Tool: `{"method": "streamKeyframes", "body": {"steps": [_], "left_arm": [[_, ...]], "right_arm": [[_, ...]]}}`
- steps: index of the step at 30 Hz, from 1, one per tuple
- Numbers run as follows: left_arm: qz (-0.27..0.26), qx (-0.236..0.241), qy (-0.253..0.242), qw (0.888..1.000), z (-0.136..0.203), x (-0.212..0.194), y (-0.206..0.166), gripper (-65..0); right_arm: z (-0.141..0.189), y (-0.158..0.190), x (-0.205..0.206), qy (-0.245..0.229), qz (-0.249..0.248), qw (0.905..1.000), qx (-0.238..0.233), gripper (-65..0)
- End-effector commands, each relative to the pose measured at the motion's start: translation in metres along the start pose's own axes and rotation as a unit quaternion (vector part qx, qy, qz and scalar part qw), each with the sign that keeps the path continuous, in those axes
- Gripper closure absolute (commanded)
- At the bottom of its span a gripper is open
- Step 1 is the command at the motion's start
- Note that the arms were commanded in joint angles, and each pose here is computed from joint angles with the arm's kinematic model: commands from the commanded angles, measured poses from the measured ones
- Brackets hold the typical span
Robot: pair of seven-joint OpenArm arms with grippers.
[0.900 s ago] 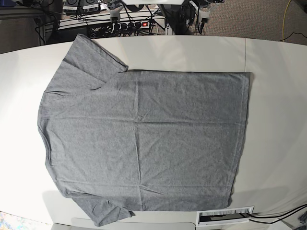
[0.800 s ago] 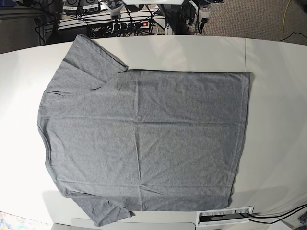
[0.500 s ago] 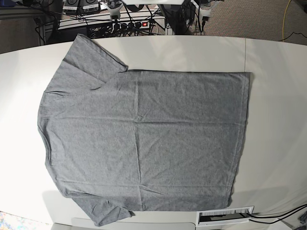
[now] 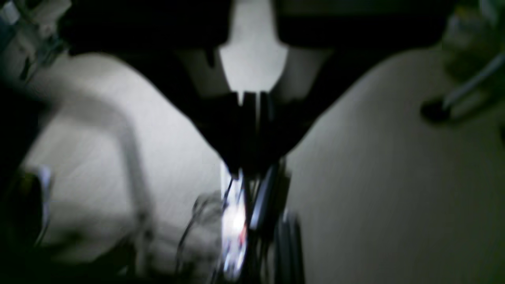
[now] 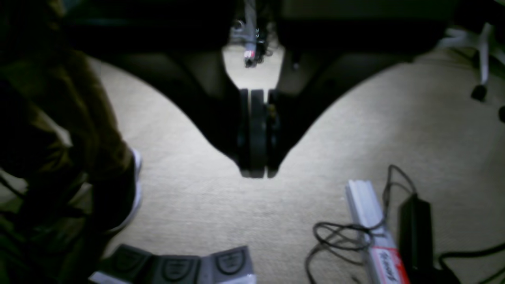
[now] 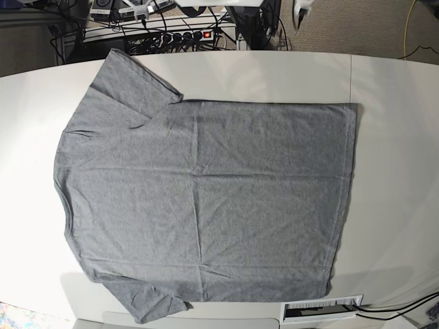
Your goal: Fold the T-shirt properly
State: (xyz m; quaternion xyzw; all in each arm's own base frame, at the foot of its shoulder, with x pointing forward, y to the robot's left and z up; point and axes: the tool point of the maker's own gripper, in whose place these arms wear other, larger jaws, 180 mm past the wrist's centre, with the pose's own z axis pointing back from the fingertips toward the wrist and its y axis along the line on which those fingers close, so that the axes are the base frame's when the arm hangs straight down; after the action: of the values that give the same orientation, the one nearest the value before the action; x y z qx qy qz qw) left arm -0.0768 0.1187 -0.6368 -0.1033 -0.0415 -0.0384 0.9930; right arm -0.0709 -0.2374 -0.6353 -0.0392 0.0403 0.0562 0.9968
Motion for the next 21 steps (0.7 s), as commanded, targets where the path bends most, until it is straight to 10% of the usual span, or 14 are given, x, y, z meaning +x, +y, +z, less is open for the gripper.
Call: {"method": "streamKeyframes", "body": {"steps": [1,21], "left_arm": [[-0.005,0.001,-0.019,1.000,0.002,0.008,0.006,0.0],[-0.083,0.031,-0.047,0.995,0.073,-0.021,0.070,0.0]], "right_arm": [[0.003,-0.009,-0.007,0.002,0.002,1.0000,-0.005,0.0],[0.076,-0.079,-0.012,-0.074,0.157,0.9833,-0.055,0.0]]}}
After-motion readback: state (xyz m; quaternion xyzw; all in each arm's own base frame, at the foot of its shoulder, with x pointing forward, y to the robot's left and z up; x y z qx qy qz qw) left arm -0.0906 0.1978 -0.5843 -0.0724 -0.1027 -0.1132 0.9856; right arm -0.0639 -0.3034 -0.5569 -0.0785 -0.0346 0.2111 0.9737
